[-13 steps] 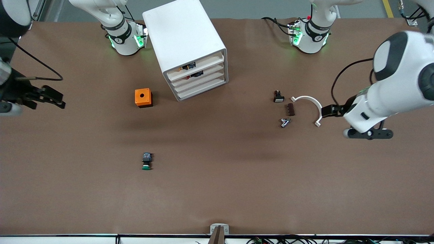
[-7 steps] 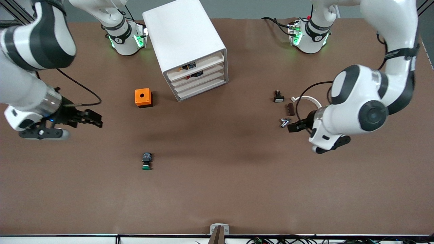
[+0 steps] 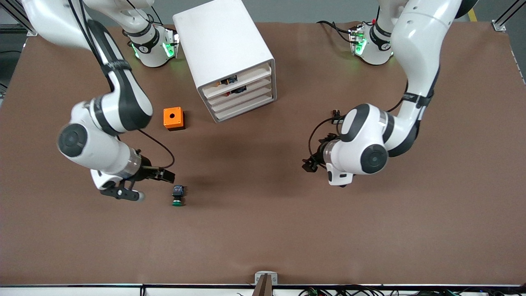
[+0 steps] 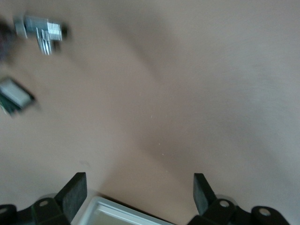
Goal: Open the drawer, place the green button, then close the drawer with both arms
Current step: 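Grasp the green button with the right gripper while the left gripper nears the cabinet, then grasp the drawer front of the white cabinet with the left gripper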
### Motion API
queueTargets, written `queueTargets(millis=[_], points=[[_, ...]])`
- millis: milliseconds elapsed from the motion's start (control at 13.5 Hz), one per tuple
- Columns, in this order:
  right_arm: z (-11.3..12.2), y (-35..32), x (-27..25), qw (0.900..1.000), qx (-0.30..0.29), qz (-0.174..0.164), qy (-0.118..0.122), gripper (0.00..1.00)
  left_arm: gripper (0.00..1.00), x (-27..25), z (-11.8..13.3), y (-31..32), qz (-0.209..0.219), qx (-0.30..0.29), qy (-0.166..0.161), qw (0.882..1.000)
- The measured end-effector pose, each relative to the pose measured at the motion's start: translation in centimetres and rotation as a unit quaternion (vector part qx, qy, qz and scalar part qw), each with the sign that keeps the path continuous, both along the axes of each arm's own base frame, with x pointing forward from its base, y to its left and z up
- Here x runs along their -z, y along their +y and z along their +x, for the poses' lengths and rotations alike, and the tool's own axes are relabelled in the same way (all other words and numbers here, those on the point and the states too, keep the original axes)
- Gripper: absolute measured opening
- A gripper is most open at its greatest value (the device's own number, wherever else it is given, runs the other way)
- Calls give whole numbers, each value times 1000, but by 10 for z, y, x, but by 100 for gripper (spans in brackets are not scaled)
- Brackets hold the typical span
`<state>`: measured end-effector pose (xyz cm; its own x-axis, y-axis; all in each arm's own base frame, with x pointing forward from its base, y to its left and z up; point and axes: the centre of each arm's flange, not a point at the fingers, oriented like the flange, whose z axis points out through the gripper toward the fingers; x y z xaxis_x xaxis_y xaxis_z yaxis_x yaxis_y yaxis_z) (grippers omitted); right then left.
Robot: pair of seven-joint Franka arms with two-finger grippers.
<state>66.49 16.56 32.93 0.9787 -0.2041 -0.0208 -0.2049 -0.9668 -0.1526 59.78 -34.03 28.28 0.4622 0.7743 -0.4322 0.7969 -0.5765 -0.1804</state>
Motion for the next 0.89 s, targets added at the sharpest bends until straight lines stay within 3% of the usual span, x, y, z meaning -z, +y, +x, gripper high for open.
queueTargets(millis=[297,446,669,891], points=[[3,14,90,1000,-5,3,1,100,100,49,-38,-53,61,-113,90,988],[0,19,110,999,-29,-20,2,100,99,70,-52,-69,81,-166,135,974],[-1,18,119,998,-44,-36,2,100,96,95,-61,-79,71,-261,234,934],[-2,17,130,998,-45,-37,4,96,90,117,-68,-88,69,-344,328,877]])
